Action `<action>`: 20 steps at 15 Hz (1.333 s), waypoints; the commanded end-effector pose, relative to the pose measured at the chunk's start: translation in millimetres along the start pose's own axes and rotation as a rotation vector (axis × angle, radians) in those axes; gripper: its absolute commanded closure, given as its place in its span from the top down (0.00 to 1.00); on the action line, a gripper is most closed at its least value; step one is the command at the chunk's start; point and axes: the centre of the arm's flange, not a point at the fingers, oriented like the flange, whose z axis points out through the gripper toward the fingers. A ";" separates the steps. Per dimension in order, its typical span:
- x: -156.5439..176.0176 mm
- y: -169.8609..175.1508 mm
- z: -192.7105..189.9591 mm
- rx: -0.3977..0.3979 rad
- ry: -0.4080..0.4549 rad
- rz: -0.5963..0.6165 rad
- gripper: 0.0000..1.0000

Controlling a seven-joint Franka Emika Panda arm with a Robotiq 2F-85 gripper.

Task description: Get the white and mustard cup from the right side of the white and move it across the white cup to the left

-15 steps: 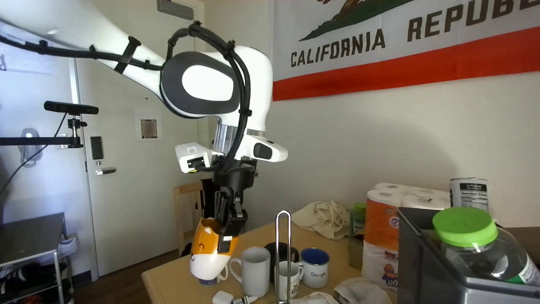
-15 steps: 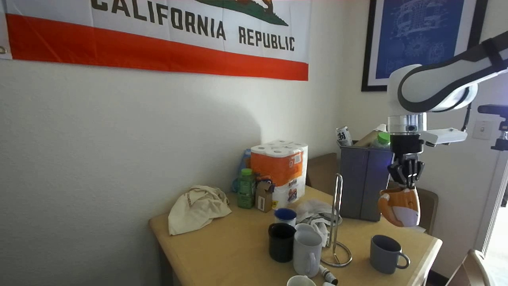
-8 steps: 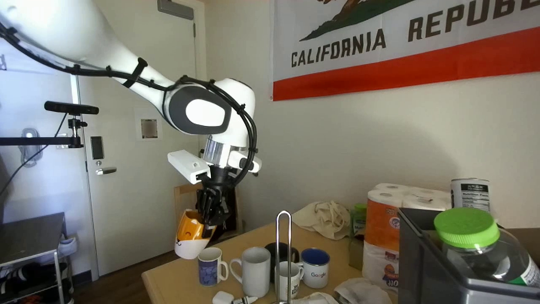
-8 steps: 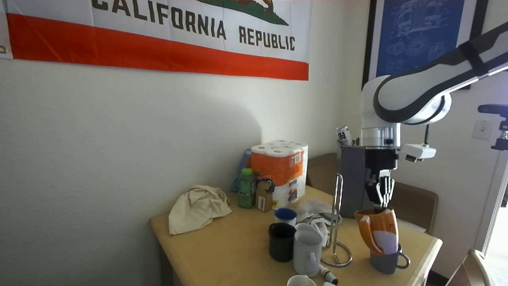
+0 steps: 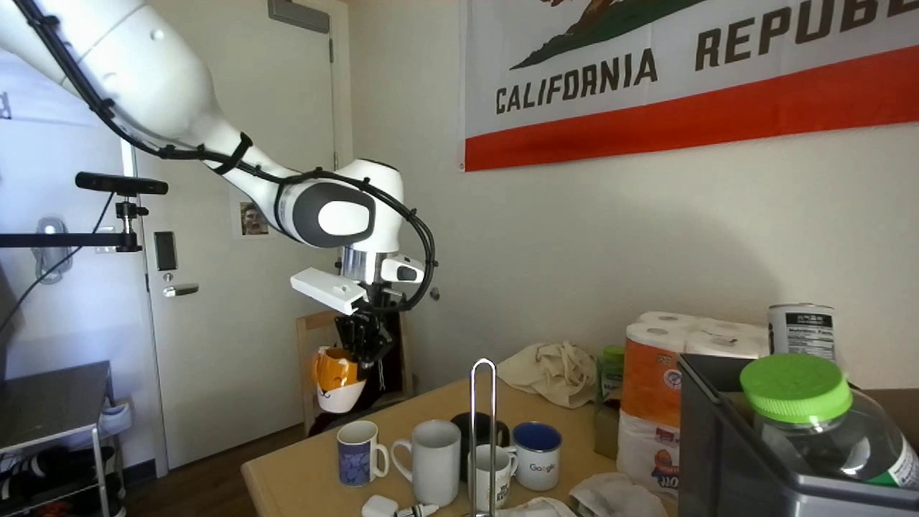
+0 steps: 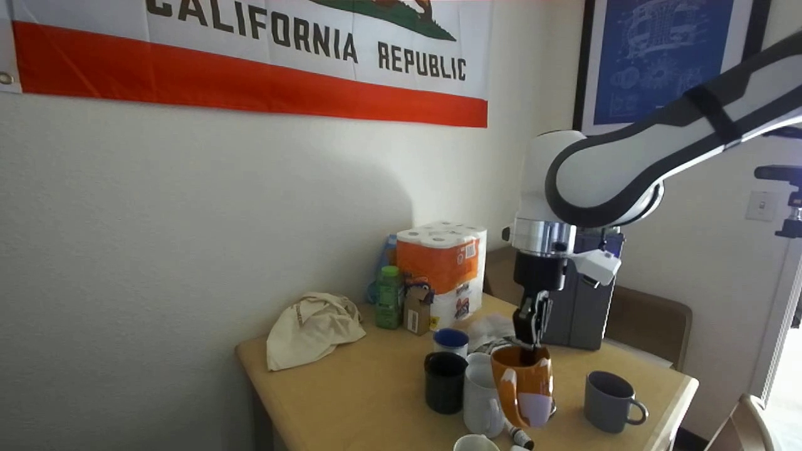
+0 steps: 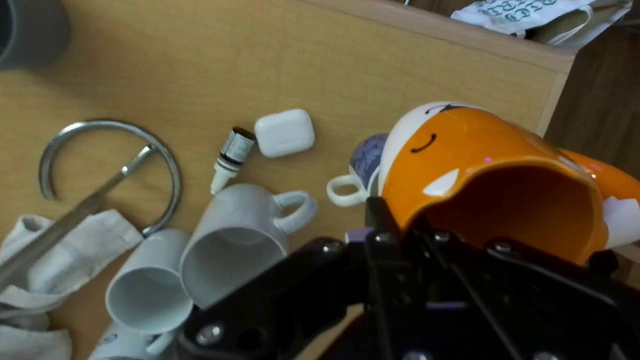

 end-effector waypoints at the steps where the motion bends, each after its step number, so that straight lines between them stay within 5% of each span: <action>1: 36.0 -25.0 3.6 0.011 0.086 -0.081 0.02; 7: 75.2 -62.3 48.6 -0.004 0.274 -0.237 0.02; 13: 98.3 -79.7 108.8 0.012 0.380 -0.269 0.02; 20: 111.2 -62.8 161.6 -0.022 0.392 -0.262 0.02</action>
